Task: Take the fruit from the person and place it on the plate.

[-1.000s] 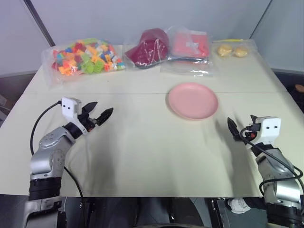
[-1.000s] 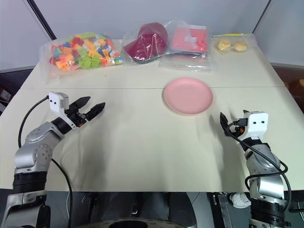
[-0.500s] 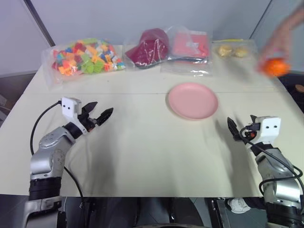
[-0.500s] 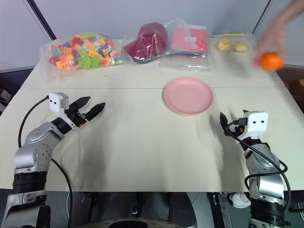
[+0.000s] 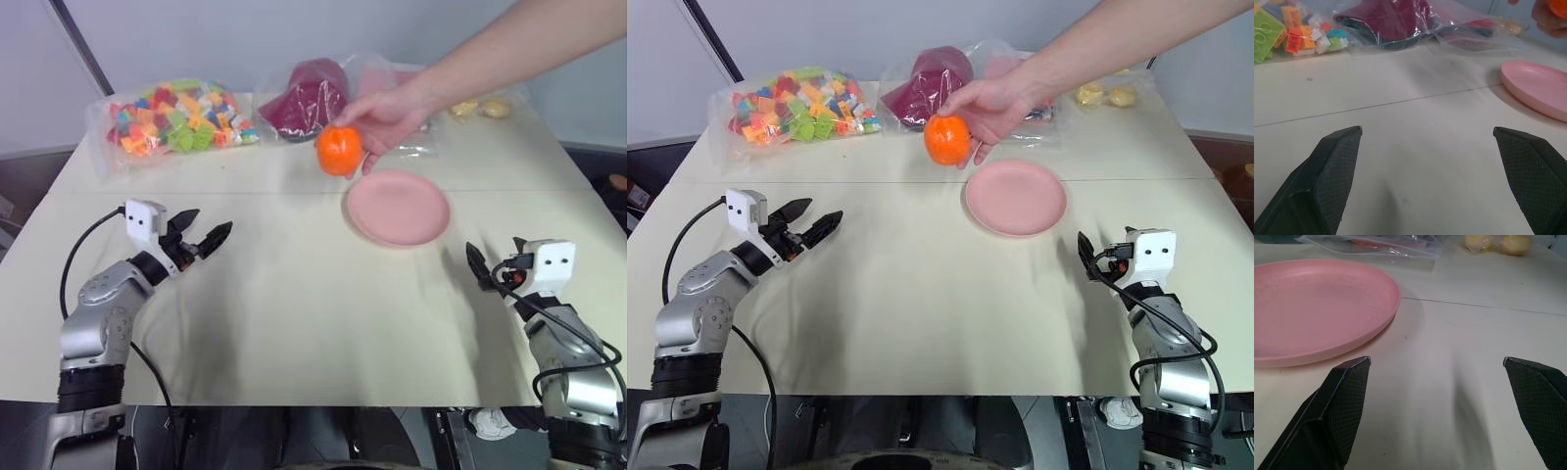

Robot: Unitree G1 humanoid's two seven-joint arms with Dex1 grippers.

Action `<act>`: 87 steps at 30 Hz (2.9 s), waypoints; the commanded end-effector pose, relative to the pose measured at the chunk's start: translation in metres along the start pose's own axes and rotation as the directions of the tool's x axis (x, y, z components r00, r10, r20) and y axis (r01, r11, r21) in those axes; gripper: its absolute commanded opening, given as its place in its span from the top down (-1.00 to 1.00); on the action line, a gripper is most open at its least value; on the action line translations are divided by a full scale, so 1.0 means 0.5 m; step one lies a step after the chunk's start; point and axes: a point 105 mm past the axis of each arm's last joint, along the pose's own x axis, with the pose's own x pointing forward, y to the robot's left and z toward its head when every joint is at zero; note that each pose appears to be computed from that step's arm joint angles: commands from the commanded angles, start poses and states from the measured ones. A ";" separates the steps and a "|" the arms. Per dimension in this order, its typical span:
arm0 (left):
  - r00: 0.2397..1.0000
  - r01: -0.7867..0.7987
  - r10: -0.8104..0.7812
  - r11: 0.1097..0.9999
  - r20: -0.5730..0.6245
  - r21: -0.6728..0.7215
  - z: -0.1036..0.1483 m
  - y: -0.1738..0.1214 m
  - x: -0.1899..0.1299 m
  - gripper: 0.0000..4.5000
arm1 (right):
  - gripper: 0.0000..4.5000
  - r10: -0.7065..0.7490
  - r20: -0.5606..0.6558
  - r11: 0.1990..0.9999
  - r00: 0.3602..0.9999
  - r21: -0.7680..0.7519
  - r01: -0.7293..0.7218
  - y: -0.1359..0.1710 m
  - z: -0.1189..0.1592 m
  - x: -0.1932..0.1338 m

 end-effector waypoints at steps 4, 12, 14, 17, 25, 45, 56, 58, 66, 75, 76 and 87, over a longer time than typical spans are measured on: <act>0.999 -0.003 0.001 0.999 0.043 0.046 0.030 0.003 -0.005 -1.00 | -0.97 0.000 0.059 0.999 0.998 -0.040 0.002 -0.003 0.041 0.000; 0.978 0.195 -0.200 0.977 0.062 0.084 0.096 -0.041 -0.015 -1.00 | -0.97 0.001 0.053 0.999 0.999 -0.039 0.001 -0.004 0.040 0.001; 0.975 0.211 -0.217 0.972 0.051 0.102 0.109 -0.042 -0.015 -1.00 | -0.97 0.042 0.064 0.999 0.997 -0.012 -0.041 0.005 0.050 0.001; 0.975 0.208 -0.215 0.972 0.051 0.112 0.116 -0.039 -0.011 -1.00 | -0.97 0.409 0.145 0.899 0.901 0.102 -0.425 0.109 0.139 -0.036; 0.977 0.207 -0.211 0.974 0.037 0.096 0.096 -0.040 -0.001 -1.00 | -0.97 0.688 0.087 0.719 0.721 0.052 -0.693 0.204 0.235 -0.088; 0.843 0.511 -0.515 0.857 0.154 0.064 0.149 -0.178 0.140 -1.00 | -0.97 0.584 0.084 0.810 0.807 0.007 -0.587 0.184 0.216 -0.049; 0.792 0.563 -0.554 0.825 0.257 0.042 0.163 -0.239 0.222 -1.00 | -0.97 0.561 0.080 0.826 0.824 0.018 -0.564 0.186 0.200 -0.059; 0.786 0.569 -0.558 0.821 0.265 0.040 0.163 -0.246 0.230 -1.00 | -0.97 0.559 0.079 0.827 0.825 0.019 -0.562 0.186 0.199 -0.059; 0.769 0.582 -0.565 0.812 0.299 0.037 0.168 -0.266 0.245 -0.45 | -1.00 0.548 0.083 0.834 0.833 0.021 -0.551 0.185 0.197 -0.058; 0.760 0.601 -0.587 0.798 0.280 0.042 0.162 -0.284 0.254 -0.34 | -1.00 0.538 0.083 0.841 0.839 0.023 -0.541 0.182 0.195 -0.057; 0.755 0.616 -0.605 0.787 0.254 0.044 0.154 -0.300 0.262 -0.34 | -1.00 0.536 0.083 0.842 0.840 0.024 -0.539 0.182 0.194 -0.056; 0.773 0.620 -0.632 0.771 0.053 0.146 0.095 -0.407 0.369 -0.34 | -1.00 0.503 0.096 0.861 0.859 0.027 -0.507 0.181 0.187 -0.052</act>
